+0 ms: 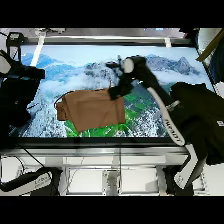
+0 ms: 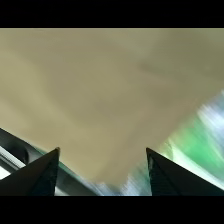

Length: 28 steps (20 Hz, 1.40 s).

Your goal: Fold the clothes and pants, and hang the long-sleeved shirts on hangers.

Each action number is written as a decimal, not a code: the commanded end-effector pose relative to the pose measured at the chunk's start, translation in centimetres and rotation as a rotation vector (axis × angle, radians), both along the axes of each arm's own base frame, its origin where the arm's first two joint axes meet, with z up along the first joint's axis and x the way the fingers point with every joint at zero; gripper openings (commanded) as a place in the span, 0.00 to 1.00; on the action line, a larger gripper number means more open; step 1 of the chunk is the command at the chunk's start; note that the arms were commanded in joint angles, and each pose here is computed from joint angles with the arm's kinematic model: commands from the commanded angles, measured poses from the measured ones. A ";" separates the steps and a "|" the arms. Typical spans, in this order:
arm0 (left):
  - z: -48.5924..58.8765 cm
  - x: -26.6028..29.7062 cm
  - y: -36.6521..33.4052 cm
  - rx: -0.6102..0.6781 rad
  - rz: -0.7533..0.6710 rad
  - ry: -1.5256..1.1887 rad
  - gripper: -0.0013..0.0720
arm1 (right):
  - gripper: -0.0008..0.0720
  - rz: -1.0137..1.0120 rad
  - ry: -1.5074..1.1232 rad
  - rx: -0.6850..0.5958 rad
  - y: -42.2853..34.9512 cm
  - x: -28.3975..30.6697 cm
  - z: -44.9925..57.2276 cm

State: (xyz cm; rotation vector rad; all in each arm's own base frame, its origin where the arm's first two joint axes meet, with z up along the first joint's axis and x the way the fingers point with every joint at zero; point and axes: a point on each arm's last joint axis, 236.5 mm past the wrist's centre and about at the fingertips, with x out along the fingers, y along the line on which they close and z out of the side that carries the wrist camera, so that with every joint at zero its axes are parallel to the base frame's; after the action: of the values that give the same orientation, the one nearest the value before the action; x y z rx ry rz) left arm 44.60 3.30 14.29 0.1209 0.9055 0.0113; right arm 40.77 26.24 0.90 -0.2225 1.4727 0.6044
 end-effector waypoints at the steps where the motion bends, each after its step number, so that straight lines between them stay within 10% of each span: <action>1: -0.3 -0.5 0.0 -0.004 0.003 0.023 0.06 | 0.80 -0.124 0.094 0.006 -6.6 1.0 -1.8; 5: -0.3 -0.5 0.0 -0.010 0.009 0.023 0.06 | 0.88 -0.418 0.074 0.398 -3.8 6.3 -4.0; 21: -0.3 -0.5 0.0 -0.034 0.041 0.022 0.06 | 0.87 -0.303 0.295 0.606 6.5 1.6 -9.4; 22: -0.3 -0.5 0.0 -0.034 0.041 0.022 0.06 | 0.73 -0.287 0.297 0.611 7.2 1.2 -9.2; 24: -0.4 -0.6 0.0 -0.034 0.041 0.026 0.06 | 0.07 -0.265 0.283 0.628 8.0 1.3 -8.1; 28: -0.4 -0.6 0.0 -0.034 0.041 0.028 0.06 | 0.02 -0.267 0.135 0.683 6.1 6.0 -3.2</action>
State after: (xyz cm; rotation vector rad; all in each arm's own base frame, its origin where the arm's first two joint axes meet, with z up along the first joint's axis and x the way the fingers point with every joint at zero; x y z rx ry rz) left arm 44.02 3.26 13.86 0.0705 0.9349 0.0314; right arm 44.25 33.10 -5.36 0.5528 1.4117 0.8624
